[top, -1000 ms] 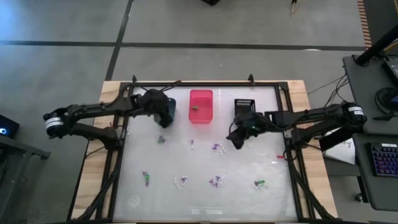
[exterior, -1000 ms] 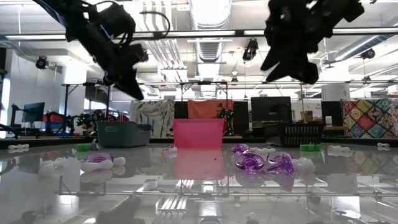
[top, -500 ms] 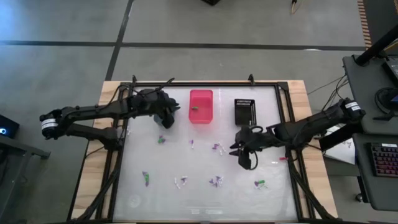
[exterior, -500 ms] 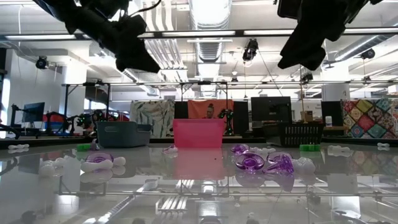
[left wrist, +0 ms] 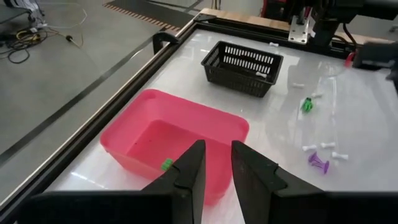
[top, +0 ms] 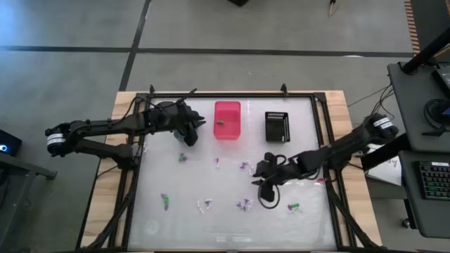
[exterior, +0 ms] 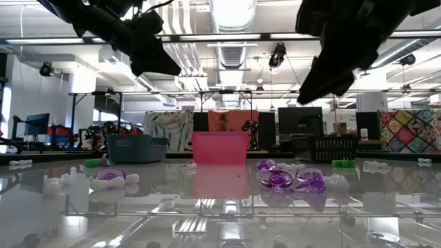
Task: Sort Halloween decoration
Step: Put the purple witch hat toy into the blue bin, then put the green skeleton toy into the pink bin
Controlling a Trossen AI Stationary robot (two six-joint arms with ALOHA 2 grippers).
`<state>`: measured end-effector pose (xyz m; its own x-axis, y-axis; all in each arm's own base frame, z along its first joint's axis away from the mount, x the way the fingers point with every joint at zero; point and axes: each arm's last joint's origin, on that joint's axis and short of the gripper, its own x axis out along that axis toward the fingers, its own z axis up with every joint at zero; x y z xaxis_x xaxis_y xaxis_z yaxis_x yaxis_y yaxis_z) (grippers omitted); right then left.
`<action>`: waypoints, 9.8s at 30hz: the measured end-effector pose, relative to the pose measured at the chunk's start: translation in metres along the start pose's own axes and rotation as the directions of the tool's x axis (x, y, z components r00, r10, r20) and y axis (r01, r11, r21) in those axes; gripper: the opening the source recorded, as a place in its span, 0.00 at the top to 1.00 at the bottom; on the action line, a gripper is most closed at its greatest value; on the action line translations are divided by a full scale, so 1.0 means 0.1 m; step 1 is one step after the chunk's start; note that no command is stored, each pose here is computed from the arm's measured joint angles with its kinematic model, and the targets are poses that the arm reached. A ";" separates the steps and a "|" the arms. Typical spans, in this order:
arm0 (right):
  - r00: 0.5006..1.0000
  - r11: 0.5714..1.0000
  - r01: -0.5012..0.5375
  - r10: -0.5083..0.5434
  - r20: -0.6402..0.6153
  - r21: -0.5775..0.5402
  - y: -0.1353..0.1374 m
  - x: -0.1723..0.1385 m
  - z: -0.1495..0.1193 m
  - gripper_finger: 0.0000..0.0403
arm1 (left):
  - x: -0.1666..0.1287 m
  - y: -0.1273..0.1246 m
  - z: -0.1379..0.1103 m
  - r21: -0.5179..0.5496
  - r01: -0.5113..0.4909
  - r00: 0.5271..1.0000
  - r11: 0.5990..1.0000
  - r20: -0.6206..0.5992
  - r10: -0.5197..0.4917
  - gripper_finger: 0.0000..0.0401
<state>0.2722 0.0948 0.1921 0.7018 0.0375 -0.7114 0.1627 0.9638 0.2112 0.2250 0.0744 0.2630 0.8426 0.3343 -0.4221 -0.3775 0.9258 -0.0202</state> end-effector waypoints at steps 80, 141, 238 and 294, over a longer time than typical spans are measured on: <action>0.997 0.995 -0.003 -0.005 -0.079 -0.104 0.35 0.71 -0.05 0.98 | 0.00 0.00 0.00 0.008 0.001 1.000 1.000 0.004 -0.001 0.85; 0.835 0.955 0.296 -0.241 0.495 -0.034 -1.17 1.59 2.08 0.75 | -1.12 -0.04 0.11 -0.161 0.134 0.955 0.978 0.283 -0.084 0.85; 0.961 0.950 0.226 -0.181 0.208 -0.215 -0.51 -0.04 1.31 0.83 | -0.40 -2.06 -1.50 -0.192 -0.595 0.299 0.780 -0.954 -0.007 0.78; 0.970 0.989 0.125 -0.103 0.220 -0.085 -0.46 -1.02 0.72 0.83 | 0.28 -1.46 -0.47 -0.120 -0.005 0.797 0.993 -0.600 -0.068 1.00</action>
<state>0.2431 0.0273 0.3027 0.8163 -0.1213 -0.5647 0.1895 0.9798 0.0634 0.2857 -0.0600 0.2112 0.4672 0.0973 -0.8788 -0.4250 0.8963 -0.1266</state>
